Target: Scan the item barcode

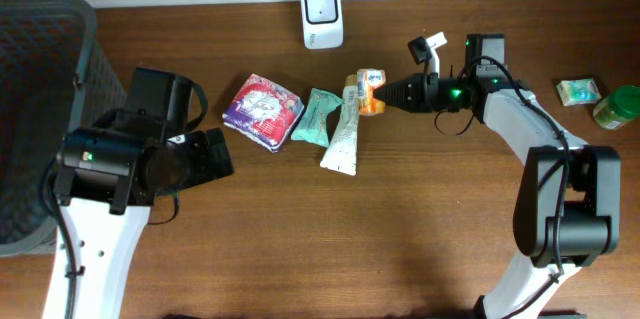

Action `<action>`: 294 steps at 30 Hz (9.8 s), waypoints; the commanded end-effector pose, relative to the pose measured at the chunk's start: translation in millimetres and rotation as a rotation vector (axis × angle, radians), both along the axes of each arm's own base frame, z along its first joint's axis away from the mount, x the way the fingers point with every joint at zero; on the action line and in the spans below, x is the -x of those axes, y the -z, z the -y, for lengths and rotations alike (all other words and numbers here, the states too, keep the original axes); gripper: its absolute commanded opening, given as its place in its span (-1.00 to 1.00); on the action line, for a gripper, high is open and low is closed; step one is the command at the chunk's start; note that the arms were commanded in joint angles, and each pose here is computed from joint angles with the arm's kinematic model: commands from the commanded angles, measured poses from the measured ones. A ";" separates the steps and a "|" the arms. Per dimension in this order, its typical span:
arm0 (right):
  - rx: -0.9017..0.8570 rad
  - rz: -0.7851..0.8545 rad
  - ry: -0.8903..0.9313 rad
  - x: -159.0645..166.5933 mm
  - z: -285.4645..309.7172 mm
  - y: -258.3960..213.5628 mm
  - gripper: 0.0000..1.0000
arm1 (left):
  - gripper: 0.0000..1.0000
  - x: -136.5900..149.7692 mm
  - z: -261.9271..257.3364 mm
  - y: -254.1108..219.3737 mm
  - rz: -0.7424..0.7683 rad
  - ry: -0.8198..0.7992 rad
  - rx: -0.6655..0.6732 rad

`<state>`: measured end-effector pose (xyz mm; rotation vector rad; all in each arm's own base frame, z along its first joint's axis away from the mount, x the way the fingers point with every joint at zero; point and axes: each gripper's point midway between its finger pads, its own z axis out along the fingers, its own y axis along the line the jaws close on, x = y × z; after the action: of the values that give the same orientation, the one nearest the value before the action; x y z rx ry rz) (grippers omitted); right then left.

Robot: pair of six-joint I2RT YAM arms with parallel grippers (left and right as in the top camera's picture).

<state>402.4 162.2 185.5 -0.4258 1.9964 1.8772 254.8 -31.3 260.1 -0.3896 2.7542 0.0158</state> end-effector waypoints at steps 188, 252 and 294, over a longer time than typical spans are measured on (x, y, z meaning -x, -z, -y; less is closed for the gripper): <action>1.185 -0.008 0.529 35.1 -13.5 30.2 0.88 | 0.98 -0.1 -0.5 -2.1 0.010 -0.008 -0.002; 1.455 -0.324 0.244 58.9 -0.4 68.3 0.97 | 0.98 -0.1 -0.4 -2.1 0.010 -0.008 -0.002; 1.714 -0.160 0.343 72.3 -14.3 116.6 -0.68 | 0.99 -0.1 -0.5 -2.1 0.010 -0.008 -0.002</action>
<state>308.7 208.6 51.9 -0.3012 3.0904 -0.1583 254.7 -31.3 260.1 -0.3896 2.7545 0.0160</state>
